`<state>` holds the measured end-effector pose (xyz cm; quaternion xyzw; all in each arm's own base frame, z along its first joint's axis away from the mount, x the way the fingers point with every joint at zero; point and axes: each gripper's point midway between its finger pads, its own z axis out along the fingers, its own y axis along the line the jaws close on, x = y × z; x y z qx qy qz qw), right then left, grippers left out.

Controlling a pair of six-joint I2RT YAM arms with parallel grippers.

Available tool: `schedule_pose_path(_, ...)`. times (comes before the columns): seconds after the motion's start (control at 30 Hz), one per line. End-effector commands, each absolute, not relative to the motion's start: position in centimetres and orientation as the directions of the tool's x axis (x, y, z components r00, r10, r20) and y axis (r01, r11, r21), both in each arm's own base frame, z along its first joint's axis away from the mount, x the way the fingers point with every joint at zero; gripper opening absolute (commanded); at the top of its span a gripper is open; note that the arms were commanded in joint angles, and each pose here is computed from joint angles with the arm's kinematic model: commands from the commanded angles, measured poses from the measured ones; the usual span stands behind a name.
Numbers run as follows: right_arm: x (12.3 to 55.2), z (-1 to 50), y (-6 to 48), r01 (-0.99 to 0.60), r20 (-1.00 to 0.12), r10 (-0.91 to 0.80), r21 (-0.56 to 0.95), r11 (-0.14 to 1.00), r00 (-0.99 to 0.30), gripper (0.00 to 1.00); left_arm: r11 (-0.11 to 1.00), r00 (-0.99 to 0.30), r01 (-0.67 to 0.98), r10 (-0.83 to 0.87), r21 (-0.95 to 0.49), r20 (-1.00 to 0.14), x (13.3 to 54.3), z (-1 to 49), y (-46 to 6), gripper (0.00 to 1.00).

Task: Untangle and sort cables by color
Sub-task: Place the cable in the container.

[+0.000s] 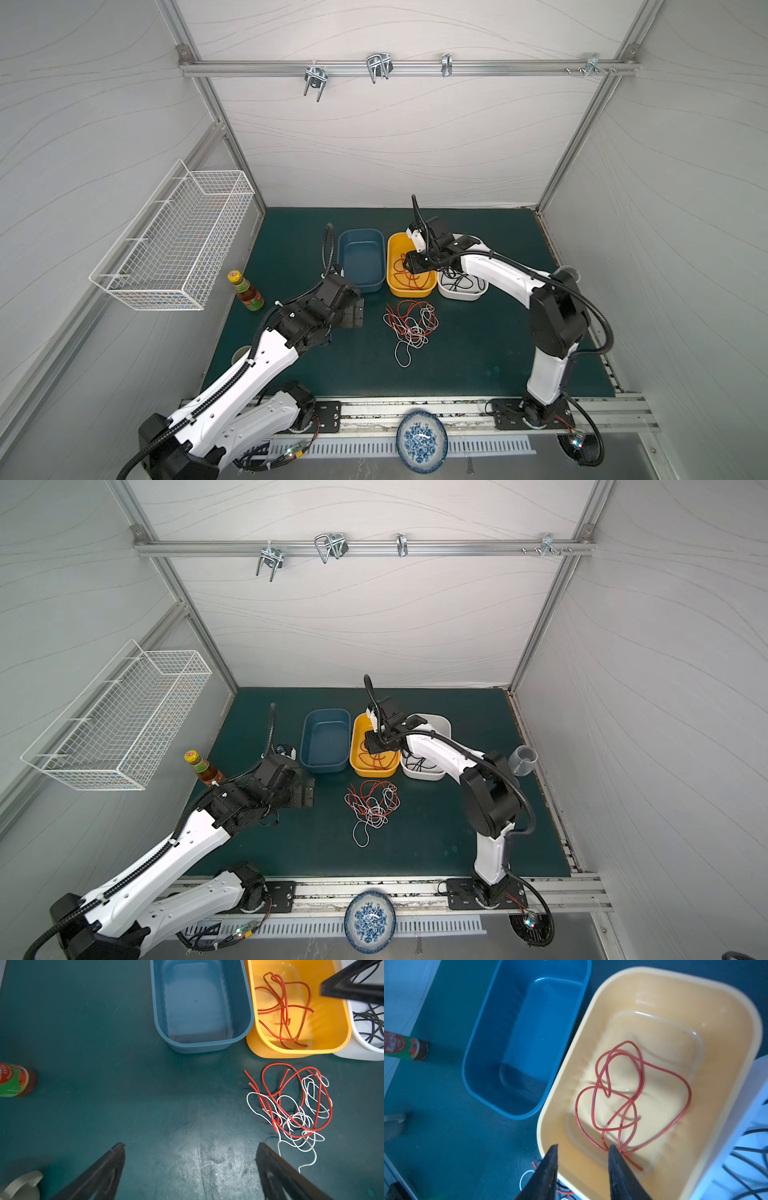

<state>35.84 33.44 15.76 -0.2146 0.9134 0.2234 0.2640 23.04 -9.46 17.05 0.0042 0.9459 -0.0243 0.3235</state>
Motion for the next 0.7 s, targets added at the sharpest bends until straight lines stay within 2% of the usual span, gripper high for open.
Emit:
schedule_pose_path(0.0,33.9,18.6,32.8,-0.537,-0.624,-0.275,0.278,0.796,-0.731,0.5,0.998,-0.785,0.03,-0.011,-0.056,-0.619,23.4,17.7,-9.8,0.99)
schedule_pose_path(0.17,31.2,20.5,30.9,-0.545,-0.665,-0.271,0.243,0.803,-0.696,0.62,0.998,-0.805,0.034,-0.009,-0.061,-0.593,23.3,17.3,-10.2,0.99)
schedule_pose_path(0.3,29.4,22.0,28.0,-0.515,-0.694,-0.233,0.229,0.826,-0.682,0.84,0.995,-0.832,0.02,-0.035,-0.093,-0.554,22.8,17.1,-10.7,0.98)
schedule_pose_path(0.37,28.3,22.8,26.7,-0.504,-0.704,-0.216,0.229,0.833,-0.677,0.99,0.991,-0.844,0.013,-0.062,-0.136,-0.532,22.5,16.9,-11.4,0.98)
schedule_pose_path(0.5,25.6,23.6,24.3,-0.489,-0.696,-0.2,0.243,0.838,-0.689,0.99,0.979,-0.875,-0.005,-0.102,-0.202,-0.473,21.8,16.2,-13.1,0.96)
schedule_pose_path(0.67,22.9,23.1,20.7,-0.449,-0.678,-0.217,0.185,0.874,-0.702,0.99,0.972,-0.897,-0.007,-0.11,-0.235,-0.428,21.4,14.9,-15.3,0.94)
